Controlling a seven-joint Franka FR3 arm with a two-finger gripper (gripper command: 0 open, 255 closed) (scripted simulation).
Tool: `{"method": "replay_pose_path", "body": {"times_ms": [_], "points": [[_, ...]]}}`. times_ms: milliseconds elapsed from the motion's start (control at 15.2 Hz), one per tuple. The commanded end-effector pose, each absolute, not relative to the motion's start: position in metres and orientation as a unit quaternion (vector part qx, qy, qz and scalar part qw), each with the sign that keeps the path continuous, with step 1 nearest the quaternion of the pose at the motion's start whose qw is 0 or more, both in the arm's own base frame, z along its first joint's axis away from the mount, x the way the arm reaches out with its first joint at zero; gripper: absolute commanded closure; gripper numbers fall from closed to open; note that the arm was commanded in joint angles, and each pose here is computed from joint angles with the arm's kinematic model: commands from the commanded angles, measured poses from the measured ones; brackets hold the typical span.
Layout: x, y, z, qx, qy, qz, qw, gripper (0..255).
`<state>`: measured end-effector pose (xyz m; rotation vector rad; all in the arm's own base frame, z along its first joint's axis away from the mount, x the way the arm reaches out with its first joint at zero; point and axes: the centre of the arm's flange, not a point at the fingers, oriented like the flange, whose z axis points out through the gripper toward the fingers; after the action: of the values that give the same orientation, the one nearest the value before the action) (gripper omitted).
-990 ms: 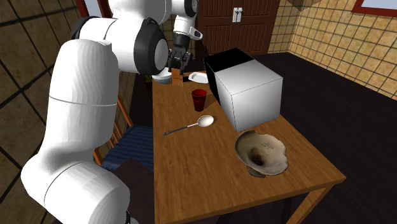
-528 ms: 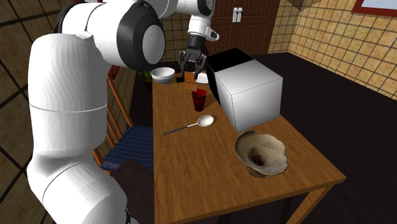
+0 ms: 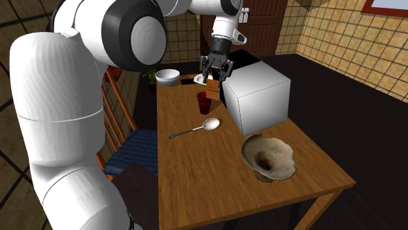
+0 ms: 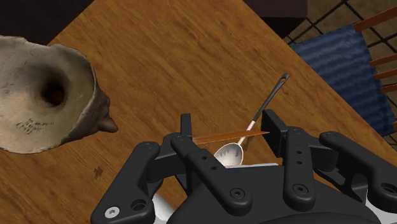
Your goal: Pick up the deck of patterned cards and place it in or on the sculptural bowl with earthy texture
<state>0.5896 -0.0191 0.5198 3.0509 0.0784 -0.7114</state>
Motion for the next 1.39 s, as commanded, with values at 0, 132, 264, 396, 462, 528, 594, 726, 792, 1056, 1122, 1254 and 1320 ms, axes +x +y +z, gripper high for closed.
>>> {"method": "replay_pose_path", "body": {"times_ms": [0,132,264,396,462,528,594,726,792,1056,1122,1254,1320], "points": [[0.585,-0.049,0.521,0.973,0.025,-0.227,0.004,255],[0.581,-0.075,0.523,0.973,0.025,-0.227,0.004,255],[0.576,-0.101,0.525,0.973,0.025,-0.227,0.004,255],[0.572,-0.127,0.527,0.973,0.025,-0.227,0.004,255],[0.569,-0.140,0.528,0.973,0.025,-0.227,0.004,255],[0.567,-0.153,0.528,0.973,0.025,-0.227,0.004,255],[0.565,-0.166,0.529,0.973,0.025,-0.227,0.004,255],[0.560,-0.192,0.531,0.973,0.025,-0.227,0.004,255],[0.558,-0.205,0.532,0.973,0.025,-0.227,0.004,255],[0.549,-0.256,0.536,0.973,0.025,-0.227,0.004,255],[0.547,-0.269,0.537,0.973,0.025,-0.227,0.004,255],[0.542,-0.296,0.539,0.973,0.025,-0.227,0.004,255],[0.542,-0.296,0.533,0.973,0.025,-0.227,0.004,255]]}}
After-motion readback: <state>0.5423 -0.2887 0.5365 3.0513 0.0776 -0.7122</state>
